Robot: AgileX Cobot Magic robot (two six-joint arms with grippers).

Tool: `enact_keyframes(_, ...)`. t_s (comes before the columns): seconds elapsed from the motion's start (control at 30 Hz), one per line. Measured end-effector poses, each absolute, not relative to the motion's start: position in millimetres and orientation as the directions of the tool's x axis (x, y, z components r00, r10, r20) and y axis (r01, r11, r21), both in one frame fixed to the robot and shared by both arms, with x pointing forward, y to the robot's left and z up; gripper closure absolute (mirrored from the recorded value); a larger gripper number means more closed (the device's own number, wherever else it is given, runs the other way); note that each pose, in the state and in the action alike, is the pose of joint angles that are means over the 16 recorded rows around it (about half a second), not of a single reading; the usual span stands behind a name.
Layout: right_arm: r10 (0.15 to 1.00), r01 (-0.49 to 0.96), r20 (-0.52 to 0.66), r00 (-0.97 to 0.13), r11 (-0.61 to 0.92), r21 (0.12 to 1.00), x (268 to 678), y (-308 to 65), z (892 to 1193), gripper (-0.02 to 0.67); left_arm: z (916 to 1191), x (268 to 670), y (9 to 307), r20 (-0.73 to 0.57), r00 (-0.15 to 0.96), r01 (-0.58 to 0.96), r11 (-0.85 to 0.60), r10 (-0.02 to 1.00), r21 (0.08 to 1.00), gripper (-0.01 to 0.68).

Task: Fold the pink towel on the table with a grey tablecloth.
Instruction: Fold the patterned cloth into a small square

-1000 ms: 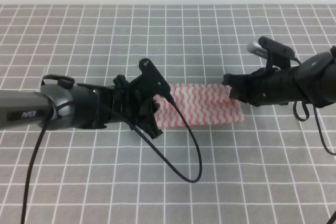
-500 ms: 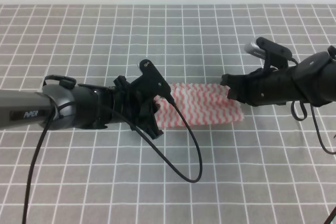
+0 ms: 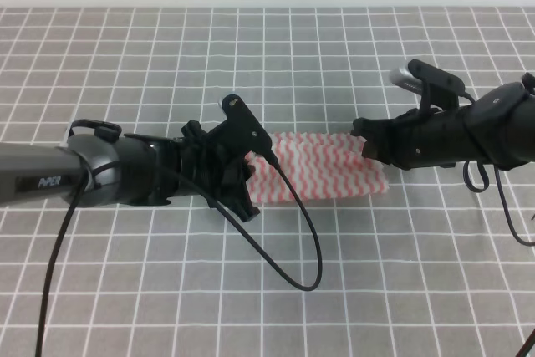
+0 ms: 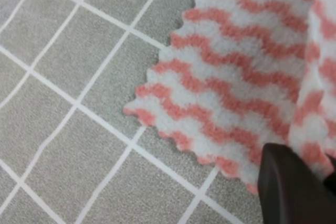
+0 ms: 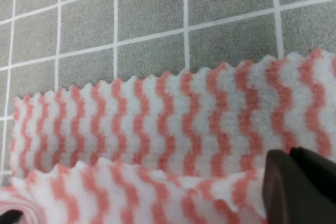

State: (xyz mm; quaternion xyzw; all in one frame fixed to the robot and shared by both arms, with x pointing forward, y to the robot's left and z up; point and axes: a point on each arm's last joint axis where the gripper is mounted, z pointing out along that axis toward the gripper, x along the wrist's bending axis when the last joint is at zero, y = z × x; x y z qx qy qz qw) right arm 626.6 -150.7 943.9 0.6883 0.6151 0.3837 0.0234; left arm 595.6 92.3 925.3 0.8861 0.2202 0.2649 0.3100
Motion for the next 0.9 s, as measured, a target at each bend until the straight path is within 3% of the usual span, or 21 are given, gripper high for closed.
enact_keyframes(0.9, 0.864, 0.814, 0.501, -0.058, -0.249, 0.525, 634, -154, 951, 0.664, 935, 605, 87, 0.331, 0.741, 0.225, -0.681, 0.584, 0.697, 0.676)
